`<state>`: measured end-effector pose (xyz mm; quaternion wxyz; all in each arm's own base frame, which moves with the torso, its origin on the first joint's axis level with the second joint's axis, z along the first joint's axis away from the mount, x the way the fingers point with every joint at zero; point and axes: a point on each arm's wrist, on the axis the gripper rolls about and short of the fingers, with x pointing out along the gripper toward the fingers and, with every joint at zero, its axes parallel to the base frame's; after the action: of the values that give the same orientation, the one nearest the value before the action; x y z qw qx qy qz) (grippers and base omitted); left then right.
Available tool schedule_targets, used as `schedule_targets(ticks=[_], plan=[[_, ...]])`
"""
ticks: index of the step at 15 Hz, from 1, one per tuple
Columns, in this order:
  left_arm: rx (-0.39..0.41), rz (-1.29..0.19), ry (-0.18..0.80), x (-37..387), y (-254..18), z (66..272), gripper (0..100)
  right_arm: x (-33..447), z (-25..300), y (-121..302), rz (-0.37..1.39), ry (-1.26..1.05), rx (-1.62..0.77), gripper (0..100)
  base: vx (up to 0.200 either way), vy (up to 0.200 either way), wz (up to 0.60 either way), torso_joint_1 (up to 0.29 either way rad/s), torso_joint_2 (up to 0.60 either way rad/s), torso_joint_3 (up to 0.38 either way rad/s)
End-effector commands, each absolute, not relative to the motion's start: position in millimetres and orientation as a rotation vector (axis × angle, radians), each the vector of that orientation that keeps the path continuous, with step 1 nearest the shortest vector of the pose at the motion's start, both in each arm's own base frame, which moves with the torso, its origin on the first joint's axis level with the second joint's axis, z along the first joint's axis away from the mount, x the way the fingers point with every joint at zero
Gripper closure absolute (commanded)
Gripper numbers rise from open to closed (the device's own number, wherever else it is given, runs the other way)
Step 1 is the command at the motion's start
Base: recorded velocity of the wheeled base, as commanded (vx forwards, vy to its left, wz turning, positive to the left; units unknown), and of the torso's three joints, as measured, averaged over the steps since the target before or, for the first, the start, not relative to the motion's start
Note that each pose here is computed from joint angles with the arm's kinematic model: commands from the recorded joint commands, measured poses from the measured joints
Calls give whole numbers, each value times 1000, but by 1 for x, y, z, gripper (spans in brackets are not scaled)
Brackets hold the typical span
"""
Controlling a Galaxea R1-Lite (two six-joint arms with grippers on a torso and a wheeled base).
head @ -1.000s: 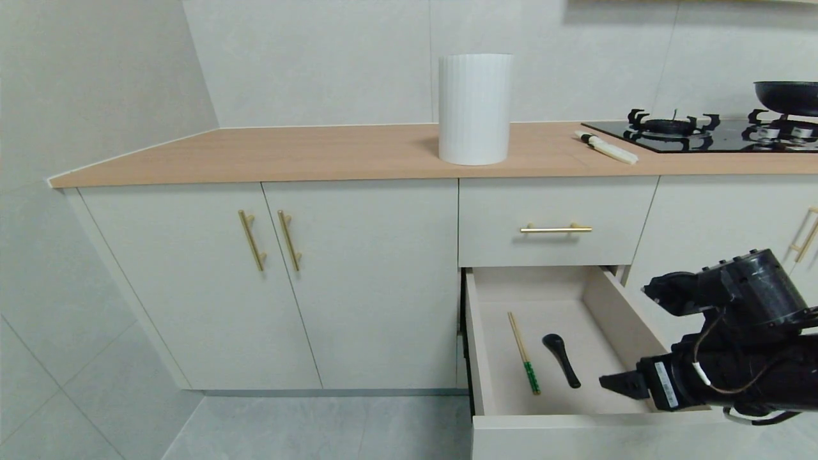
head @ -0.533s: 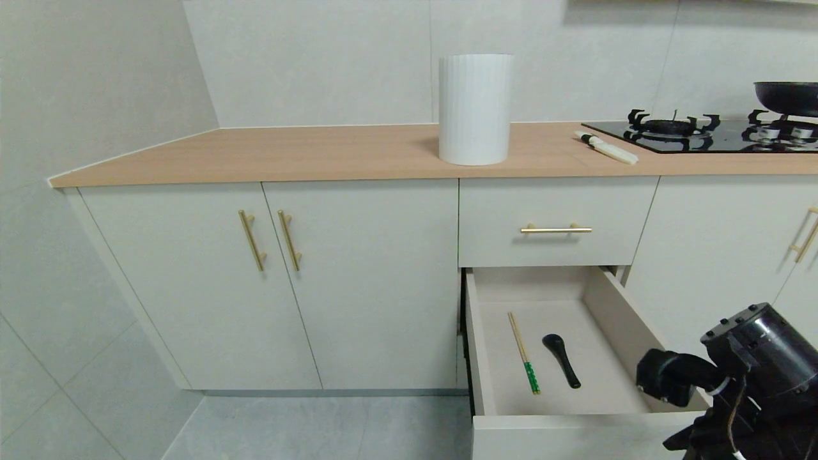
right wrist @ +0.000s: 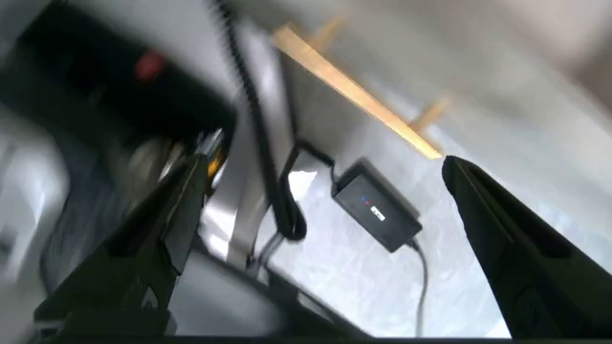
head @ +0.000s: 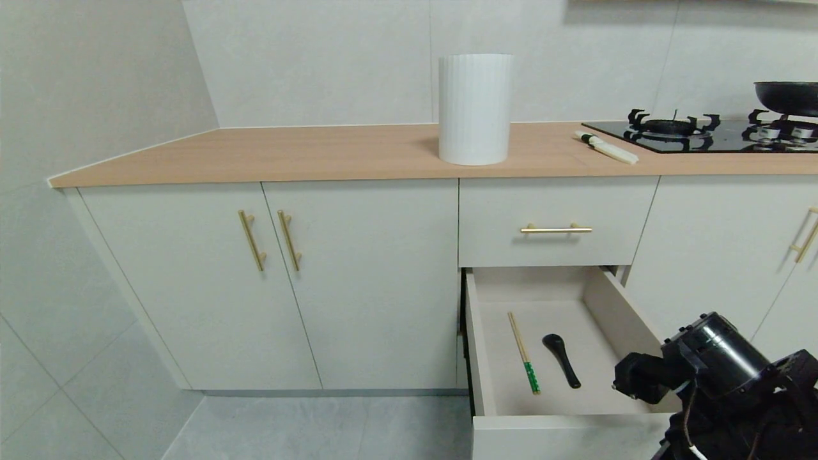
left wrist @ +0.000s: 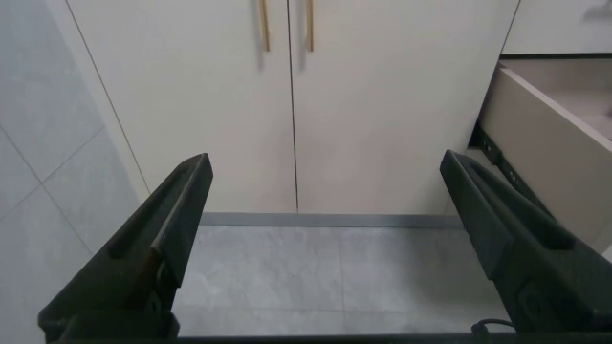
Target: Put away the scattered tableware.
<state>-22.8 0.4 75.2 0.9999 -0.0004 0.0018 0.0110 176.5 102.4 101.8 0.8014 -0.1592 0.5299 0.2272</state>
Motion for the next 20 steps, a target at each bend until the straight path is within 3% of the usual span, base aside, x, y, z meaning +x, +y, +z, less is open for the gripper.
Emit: schedule_targets(ticks=[1, 20], plan=[[-2, 23, 3, -23, 0, 75, 0, 185, 90, 106, 450, 1174, -342, 0, 0, 0, 0, 0, 0, 0], [-2, 21, 3, -23, 0, 75, 0, 250, 69, 102, 116, 943, -179, 0, 0, 0, 0, 0, 0, 0]])
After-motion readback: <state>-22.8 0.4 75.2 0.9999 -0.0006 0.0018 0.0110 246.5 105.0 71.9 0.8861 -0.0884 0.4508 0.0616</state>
